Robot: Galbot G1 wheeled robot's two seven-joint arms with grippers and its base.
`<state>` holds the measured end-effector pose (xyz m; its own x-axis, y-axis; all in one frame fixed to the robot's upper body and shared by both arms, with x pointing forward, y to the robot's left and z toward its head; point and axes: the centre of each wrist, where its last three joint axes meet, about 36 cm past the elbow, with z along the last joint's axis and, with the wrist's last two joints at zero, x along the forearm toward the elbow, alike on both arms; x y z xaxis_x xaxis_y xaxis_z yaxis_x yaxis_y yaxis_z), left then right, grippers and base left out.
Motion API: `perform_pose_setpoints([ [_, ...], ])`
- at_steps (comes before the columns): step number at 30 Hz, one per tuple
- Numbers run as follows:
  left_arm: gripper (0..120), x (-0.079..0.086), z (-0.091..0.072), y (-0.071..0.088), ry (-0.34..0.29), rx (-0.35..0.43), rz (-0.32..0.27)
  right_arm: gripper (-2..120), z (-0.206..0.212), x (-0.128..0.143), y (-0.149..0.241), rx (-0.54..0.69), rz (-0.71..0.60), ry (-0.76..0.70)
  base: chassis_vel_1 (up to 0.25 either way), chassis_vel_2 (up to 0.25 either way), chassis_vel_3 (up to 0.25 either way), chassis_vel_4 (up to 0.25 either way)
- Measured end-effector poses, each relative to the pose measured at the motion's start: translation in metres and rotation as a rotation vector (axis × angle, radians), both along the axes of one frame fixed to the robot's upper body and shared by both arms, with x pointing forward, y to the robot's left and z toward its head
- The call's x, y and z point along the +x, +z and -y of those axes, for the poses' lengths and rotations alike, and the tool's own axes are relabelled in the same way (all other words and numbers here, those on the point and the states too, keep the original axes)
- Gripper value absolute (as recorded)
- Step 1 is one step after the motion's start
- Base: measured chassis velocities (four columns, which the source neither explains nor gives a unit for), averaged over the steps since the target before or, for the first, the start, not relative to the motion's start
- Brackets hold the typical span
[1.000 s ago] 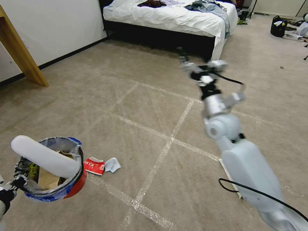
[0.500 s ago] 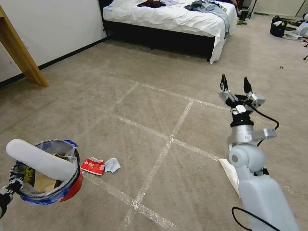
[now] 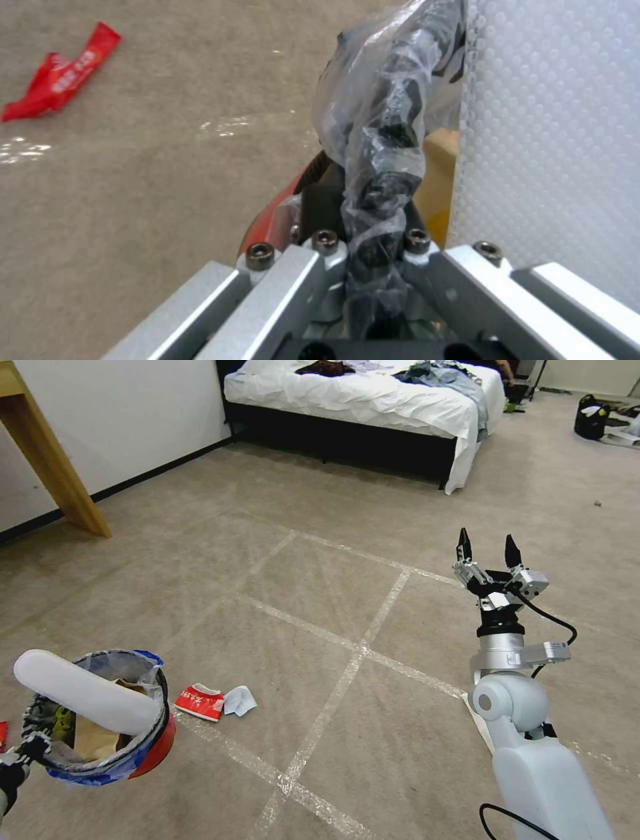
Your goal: Pick up the trash bin and place the garbage on the floor into it.
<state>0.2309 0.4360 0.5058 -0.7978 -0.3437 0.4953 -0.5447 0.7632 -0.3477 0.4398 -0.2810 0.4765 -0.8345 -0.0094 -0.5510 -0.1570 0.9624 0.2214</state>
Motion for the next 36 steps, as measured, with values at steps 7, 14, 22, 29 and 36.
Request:
perform_pose_setpoints([
  [7,0,-0.001,0.001,0.001,0.002,0.000,0.002,100,-0.002,0.000,-0.005,-0.001,-0.007,0.003,0.051,0.046,0.048,0.046],
  [14,0,-0.002,0.003,0.001,0.004,-0.002,0.003,100,-0.006,0.001,-0.005,-0.002,-0.008,0.013,0.050,0.055,0.060,0.057],
  [22,0,-0.004,0.002,0.001,0.006,-0.002,0.002,100,-0.010,0.001,-0.008,-0.011,-0.013,0.022,0.053,0.061,0.056,0.061],
  [29,0,-0.004,0.002,0.002,0.006,-0.001,0.003,100,-0.012,0.002,-0.009,-0.013,-0.016,0.024,0.063,0.056,0.056,0.053],
  [36,0,-0.003,0.001,0.002,0.007,0.000,0.002,100,-0.015,0.003,-0.011,-0.012,-0.020,0.026,0.063,0.052,0.057,0.064],
])
